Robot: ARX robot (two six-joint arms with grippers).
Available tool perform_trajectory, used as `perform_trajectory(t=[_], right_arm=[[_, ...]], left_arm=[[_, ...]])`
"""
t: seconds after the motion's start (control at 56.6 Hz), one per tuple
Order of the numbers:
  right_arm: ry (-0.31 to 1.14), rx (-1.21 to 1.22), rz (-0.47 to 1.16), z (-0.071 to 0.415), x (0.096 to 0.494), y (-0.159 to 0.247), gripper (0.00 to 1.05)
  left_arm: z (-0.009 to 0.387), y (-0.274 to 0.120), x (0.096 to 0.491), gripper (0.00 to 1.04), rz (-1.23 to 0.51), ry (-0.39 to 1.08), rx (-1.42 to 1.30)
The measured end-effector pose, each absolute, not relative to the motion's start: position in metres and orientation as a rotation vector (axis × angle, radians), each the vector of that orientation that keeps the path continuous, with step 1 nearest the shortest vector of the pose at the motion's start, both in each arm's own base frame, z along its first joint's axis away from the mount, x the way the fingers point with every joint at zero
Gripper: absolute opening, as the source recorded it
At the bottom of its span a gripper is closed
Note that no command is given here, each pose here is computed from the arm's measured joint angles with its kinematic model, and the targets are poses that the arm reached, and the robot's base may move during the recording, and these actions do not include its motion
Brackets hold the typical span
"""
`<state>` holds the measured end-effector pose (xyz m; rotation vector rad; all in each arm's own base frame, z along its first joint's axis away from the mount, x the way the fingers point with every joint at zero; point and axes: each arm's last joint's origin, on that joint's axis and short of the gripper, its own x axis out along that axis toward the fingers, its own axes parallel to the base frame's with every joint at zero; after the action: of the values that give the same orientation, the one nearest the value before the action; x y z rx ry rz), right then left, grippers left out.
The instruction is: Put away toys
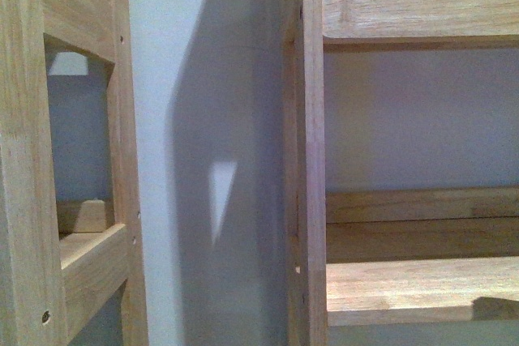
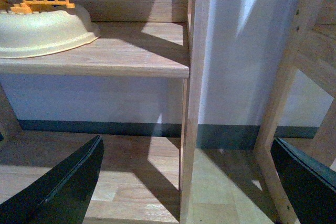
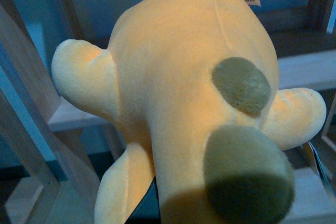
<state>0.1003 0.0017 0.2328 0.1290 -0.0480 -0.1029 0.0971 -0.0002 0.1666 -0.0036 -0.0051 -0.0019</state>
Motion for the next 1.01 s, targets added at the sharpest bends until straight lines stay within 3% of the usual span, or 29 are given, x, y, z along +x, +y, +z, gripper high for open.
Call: perform_trajectory(t=[0.654,1.007], right_arm=[[-0.332,-0.084,-0.033,0.405,0.102,0.023,0.07],[-0.375,-0.131,-0.015,0.475,0.163,0.021,0.07]], left_arm=[[0.167,0.0,0.097,0.98,-0.002,-0.005,-0.004],[0.167,0.0,0.097,0.98,-0.002,-0.005,-0.004]])
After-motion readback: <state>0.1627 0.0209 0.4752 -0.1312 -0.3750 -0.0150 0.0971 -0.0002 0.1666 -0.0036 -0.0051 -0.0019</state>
